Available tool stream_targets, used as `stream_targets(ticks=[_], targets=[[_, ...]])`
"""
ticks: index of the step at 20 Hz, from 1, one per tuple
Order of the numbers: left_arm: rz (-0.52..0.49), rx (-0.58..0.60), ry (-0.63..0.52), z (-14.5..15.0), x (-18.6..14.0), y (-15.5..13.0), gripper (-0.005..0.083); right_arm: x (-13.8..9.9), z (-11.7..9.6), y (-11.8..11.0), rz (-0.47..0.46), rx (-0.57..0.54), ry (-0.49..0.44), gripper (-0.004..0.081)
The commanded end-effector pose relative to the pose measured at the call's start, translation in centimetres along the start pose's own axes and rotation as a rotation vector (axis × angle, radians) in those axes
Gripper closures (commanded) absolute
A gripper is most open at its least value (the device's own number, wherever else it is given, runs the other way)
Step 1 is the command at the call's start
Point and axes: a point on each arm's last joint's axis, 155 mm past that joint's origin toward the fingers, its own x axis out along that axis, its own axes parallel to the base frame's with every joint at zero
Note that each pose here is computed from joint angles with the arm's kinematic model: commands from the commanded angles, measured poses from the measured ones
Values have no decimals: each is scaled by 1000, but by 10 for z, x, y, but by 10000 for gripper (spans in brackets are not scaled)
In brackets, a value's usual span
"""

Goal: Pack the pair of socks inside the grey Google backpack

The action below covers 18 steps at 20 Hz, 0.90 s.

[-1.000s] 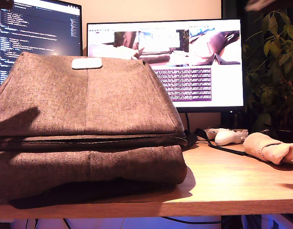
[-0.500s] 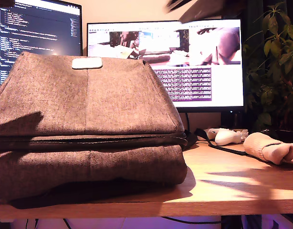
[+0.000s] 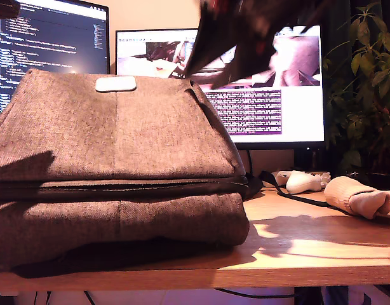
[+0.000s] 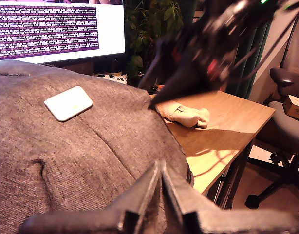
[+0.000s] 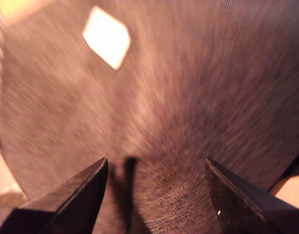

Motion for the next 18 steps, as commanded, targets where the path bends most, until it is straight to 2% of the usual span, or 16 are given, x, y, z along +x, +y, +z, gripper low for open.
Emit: stream_targets(ticks=[1,3,4,5,6,7,9,12,18], targets=[[-4,4,2,-1,1,0,797,8,2,0,9,-4,-3,200],[-29,6,0,0,1,-5,797,17,0,2,35,12,-2,217],[-51,9,-4,1,1,-9,797,19,-2,2,42,21,3,263],[-53,9,-4,1,1,-9,797,21,-3,2,42,30,8,367],[-53,8,-2,1,1,-9,797,21,-3,2,42,28,6,544],[-54,-7,-2,1,1,-10,797,21,1,1,38,23,-7,777],[-56,-6,-4,2,1,-10,748,18,11,-2,28,36,-35,782],[-103,-13,9,-1,0,-19,578,7,42,-8,7,48,-95,783],[-152,-25,40,-8,-1,-28,572,-38,117,-12,-21,15,-220,783]])
